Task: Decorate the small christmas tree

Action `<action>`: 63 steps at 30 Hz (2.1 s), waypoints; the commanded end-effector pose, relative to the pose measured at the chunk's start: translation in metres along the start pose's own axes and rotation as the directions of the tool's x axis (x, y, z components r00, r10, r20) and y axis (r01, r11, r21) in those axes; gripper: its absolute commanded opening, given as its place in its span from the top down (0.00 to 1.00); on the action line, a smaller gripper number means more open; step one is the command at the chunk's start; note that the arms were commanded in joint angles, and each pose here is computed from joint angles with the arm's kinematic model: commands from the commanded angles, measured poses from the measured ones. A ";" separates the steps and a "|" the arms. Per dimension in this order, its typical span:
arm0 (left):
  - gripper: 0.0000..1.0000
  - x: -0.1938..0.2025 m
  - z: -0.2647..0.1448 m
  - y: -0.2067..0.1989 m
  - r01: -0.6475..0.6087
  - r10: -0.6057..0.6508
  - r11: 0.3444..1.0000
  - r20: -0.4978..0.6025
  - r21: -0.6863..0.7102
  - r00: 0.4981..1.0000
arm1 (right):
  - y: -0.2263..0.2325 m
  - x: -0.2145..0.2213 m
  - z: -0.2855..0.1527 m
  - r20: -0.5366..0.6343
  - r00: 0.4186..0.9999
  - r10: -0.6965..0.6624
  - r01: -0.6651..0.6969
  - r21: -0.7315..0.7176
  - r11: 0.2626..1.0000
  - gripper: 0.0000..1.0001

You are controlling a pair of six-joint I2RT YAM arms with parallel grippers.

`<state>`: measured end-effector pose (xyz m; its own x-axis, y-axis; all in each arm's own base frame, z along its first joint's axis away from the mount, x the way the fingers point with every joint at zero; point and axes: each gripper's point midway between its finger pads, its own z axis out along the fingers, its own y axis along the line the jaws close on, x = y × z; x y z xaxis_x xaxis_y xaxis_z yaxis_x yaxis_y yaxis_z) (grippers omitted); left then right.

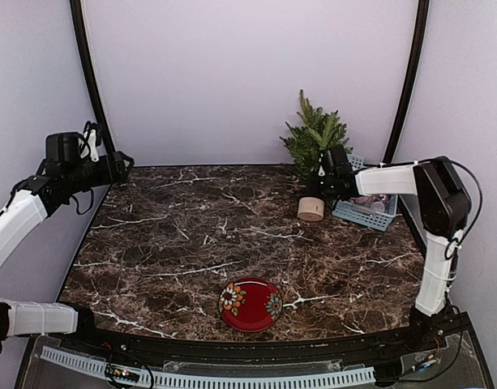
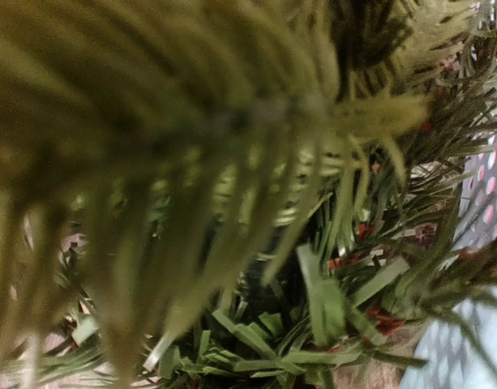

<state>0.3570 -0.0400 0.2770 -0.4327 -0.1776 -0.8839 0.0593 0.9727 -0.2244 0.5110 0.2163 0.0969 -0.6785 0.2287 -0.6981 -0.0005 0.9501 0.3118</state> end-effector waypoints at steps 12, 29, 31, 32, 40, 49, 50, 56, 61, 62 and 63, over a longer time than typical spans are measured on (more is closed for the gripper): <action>0.06 -0.090 -0.078 -0.275 0.081 -0.088 0.681 -0.029 0.728 0.996 | 0.209 0.061 -0.236 0.443 0.849 -0.288 0.516 -0.577 0.633 1.00; 0.29 -0.071 -0.067 -0.250 0.102 -0.113 0.787 -0.020 0.609 0.993 | 0.261 0.128 -0.276 0.454 0.817 -0.357 0.577 -0.642 0.504 1.00; 0.40 -0.072 -0.067 -0.250 0.097 -0.115 0.789 -0.009 0.607 0.993 | 0.262 0.133 -0.274 0.450 0.813 -0.370 0.583 -0.638 0.503 1.00; 0.48 -0.073 -0.067 -0.250 0.096 -0.115 0.789 -0.007 0.606 0.993 | 0.262 0.136 -0.273 0.448 0.811 -0.377 0.586 -0.635 0.503 1.00; 0.98 -0.075 -0.062 -0.250 0.089 -0.116 0.796 0.006 0.599 0.993 | 0.248 0.131 -0.251 0.447 0.821 -0.355 0.565 -0.549 0.616 1.00; 1.00 -0.104 -0.052 -0.263 0.012 -0.138 0.781 0.154 0.624 0.978 | 0.242 0.119 -0.239 0.441 0.858 -0.262 0.486 -0.535 0.691 0.28; 1.00 -0.107 -0.050 -0.264 -0.010 -0.130 0.788 0.182 0.616 0.975 | 0.239 0.117 -0.241 0.441 0.861 -0.253 0.479 -0.537 0.694 0.23; 1.00 -0.127 -0.039 -0.265 -0.142 -0.077 0.816 0.349 0.560 0.934 | 0.201 0.114 -0.252 0.433 0.871 -0.232 0.443 -0.491 0.750 0.10; 1.00 -0.127 -0.017 -0.254 -0.202 -0.046 0.842 0.439 0.500 0.897 | 0.159 0.102 -0.263 0.442 0.876 -0.194 0.393 -0.420 0.818 0.07; 1.00 -0.119 -0.008 -0.251 -0.208 -0.032 0.846 0.437 0.490 0.899 | 0.152 0.100 -0.265 0.444 0.877 -0.184 0.382 -0.410 0.828 0.07; 1.00 -0.123 -0.007 -0.251 -0.220 -0.043 0.841 0.466 0.494 0.884 | 0.144 0.098 -0.266 0.445 0.879 -0.174 0.369 -0.400 0.839 0.07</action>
<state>0.3832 -0.2726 0.3991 -0.1965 -0.1844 -0.9630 0.5636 0.7825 -0.2648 0.2411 0.3525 0.2383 -0.2801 0.0566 -0.9583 -0.6379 0.7350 0.2299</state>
